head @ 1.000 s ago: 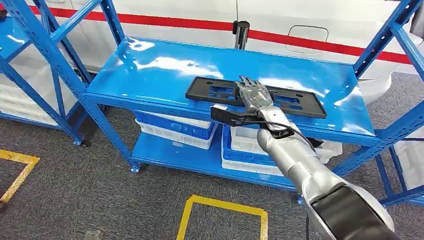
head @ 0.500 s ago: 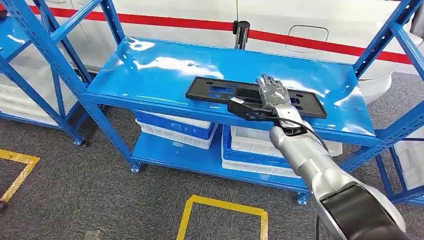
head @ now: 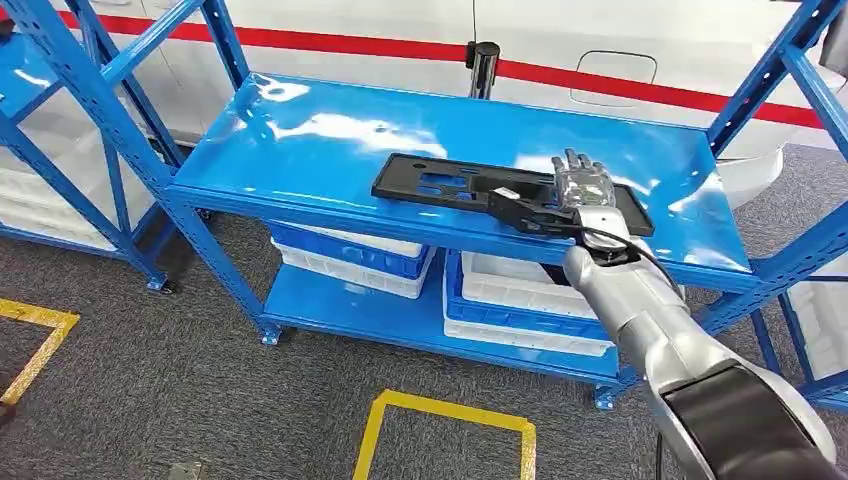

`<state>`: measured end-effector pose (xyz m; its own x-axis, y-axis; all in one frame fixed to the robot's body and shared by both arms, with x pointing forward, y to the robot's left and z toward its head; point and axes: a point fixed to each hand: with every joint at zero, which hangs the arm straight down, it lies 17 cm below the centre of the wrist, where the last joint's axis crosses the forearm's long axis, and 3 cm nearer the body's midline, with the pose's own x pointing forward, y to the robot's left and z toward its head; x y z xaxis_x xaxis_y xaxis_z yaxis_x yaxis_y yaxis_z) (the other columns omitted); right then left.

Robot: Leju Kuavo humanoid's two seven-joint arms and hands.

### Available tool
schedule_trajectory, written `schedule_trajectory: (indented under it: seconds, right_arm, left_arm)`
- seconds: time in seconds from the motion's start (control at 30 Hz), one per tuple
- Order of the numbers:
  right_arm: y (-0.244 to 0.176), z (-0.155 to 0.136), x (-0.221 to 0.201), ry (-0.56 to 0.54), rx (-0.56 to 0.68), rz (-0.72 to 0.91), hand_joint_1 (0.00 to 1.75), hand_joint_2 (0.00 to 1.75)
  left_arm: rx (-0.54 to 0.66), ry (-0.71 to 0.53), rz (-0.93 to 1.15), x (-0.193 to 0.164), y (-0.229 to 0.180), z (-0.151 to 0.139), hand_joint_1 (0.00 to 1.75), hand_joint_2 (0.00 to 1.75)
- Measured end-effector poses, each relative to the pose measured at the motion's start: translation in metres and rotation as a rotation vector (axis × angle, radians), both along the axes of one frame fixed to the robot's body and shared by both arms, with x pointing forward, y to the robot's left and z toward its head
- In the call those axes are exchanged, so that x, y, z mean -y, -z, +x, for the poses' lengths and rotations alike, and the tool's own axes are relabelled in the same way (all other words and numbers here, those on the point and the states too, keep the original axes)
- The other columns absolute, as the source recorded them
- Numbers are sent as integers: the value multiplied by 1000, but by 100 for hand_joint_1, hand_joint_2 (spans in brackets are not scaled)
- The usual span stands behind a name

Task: Take the parts from the cabinet and place them on the table.

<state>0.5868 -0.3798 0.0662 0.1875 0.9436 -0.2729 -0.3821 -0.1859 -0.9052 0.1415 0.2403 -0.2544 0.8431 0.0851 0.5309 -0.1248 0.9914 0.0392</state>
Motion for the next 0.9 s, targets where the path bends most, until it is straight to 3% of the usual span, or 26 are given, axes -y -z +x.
schedule_trajectory:
  seconds: [0.03,0.2,0.37,0.4,0.6,0.77,0.9]
  right_arm:
    - [0,-1,3,6,-1,-6,175,175]
    - [0,-1,11,10,-1,1,175,175]
    - [-3,3,8,-41,17,20,175,175]
    - [-4,4,6,-57,26,24,175,175]
    - [-21,18,-33,-243,123,106,175,175]
    - [-79,27,-116,-583,346,341,175,175]
    - [-121,32,-148,-668,452,408,175,175]
  left_arm:
    - [0,0,0,0,0,0,0,0]
    - [21,1,-2,0,-2,1,0,0]
    - [126,-15,18,-5,-12,15,0,0]
    - [147,-25,34,-9,-14,18,0,175]
    - [249,-140,103,-33,-27,29,0,175]
    - [269,-165,47,-28,-29,32,0,175]
    - [288,-187,-21,-21,-32,37,0,175]
